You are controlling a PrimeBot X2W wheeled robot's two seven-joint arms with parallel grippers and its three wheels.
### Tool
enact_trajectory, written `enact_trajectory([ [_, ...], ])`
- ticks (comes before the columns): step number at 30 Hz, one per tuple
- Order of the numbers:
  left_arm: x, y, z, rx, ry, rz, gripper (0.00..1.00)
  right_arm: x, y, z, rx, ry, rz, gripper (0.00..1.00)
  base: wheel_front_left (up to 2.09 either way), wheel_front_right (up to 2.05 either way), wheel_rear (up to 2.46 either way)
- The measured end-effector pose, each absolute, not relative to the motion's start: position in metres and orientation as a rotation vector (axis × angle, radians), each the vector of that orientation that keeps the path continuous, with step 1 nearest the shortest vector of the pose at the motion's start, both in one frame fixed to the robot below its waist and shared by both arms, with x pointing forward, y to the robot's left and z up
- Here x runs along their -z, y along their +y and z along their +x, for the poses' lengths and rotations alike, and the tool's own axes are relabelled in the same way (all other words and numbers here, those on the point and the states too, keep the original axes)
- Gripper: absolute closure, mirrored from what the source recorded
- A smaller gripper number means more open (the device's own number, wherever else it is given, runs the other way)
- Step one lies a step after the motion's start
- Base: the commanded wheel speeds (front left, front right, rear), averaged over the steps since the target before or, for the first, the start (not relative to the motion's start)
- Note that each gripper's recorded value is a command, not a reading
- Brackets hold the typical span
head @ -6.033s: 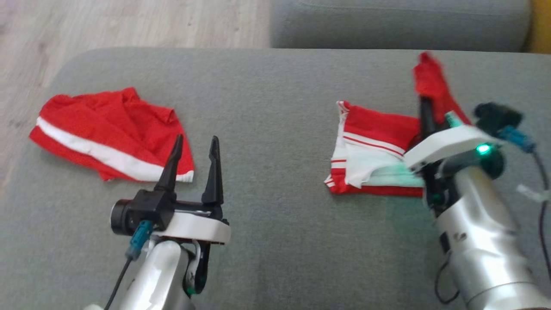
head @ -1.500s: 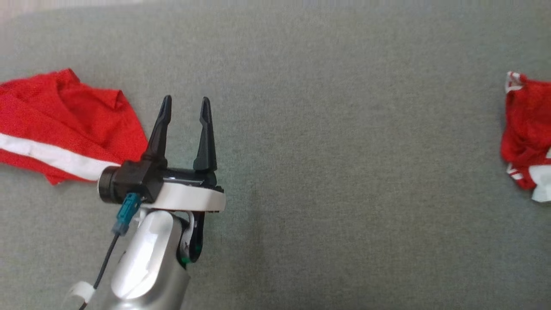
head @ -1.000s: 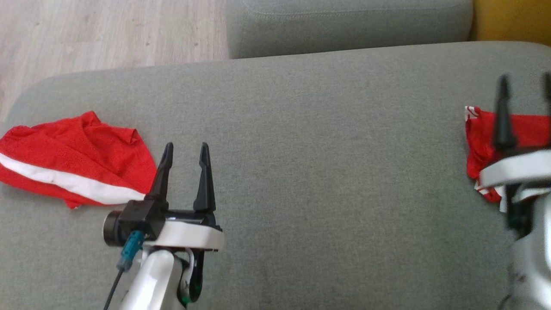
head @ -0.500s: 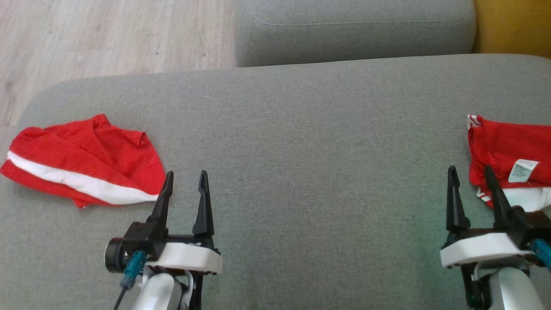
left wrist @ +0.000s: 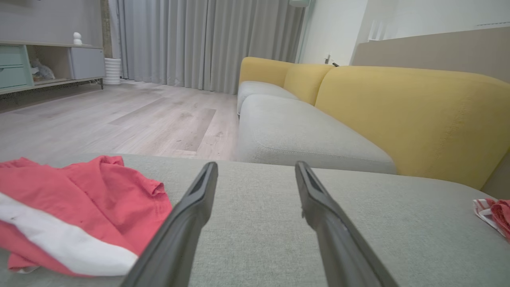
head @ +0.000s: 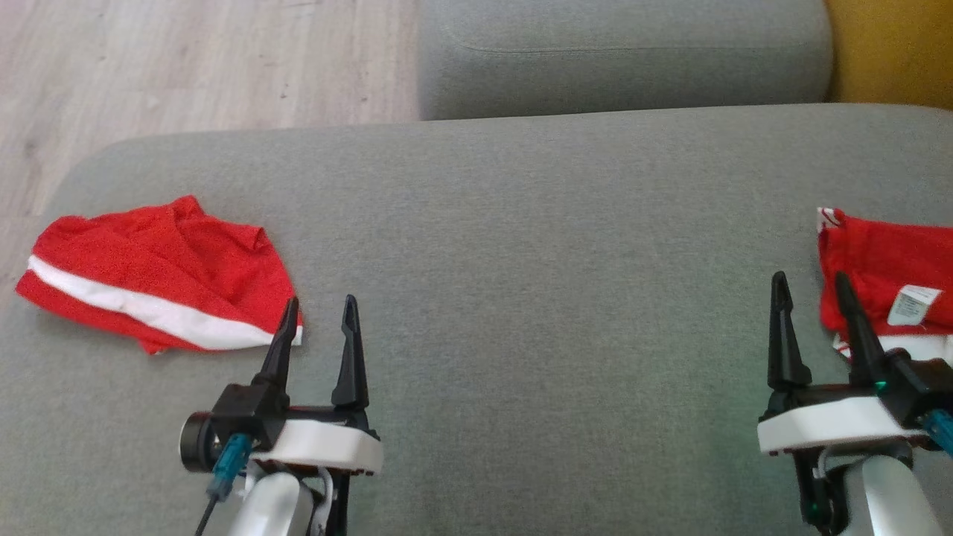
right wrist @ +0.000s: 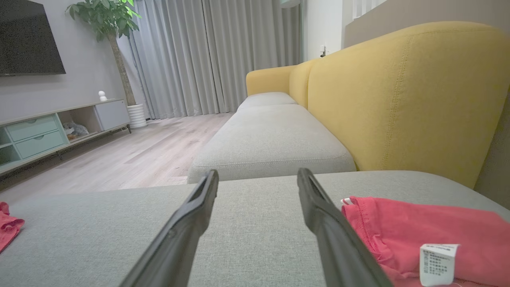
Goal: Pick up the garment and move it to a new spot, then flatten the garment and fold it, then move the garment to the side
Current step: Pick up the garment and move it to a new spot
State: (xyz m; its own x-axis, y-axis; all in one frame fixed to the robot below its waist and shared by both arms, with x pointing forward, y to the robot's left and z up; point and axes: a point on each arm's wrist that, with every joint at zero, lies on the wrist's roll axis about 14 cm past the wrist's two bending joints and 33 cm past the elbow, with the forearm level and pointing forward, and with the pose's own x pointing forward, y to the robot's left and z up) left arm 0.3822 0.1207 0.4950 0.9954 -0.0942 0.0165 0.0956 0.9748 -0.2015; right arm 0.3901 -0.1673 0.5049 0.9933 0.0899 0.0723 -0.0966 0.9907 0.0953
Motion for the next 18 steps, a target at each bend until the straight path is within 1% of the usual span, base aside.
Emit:
enact_trajectory([
  [6,-0.497,0.14,0.374,0.04,-0.019,-0.201,0.0,-0.504,-0.146,0.392,-0.154,-0.063,0.116,0.0,0.0,0.0,0.0],
  [10,-0.499,0.161,0.363,-0.023,-0.03,-0.197,0.0,-0.497,-0.11,0.392,-0.265,-0.04,0.072,0.0,0.0,0.0,0.0],
  [18,-0.5,0.21,0.333,-0.181,-0.05,-0.196,0.0,-0.499,-0.037,0.396,-0.472,-0.034,0.101,0.0,0.0,0.0,0.0],
])
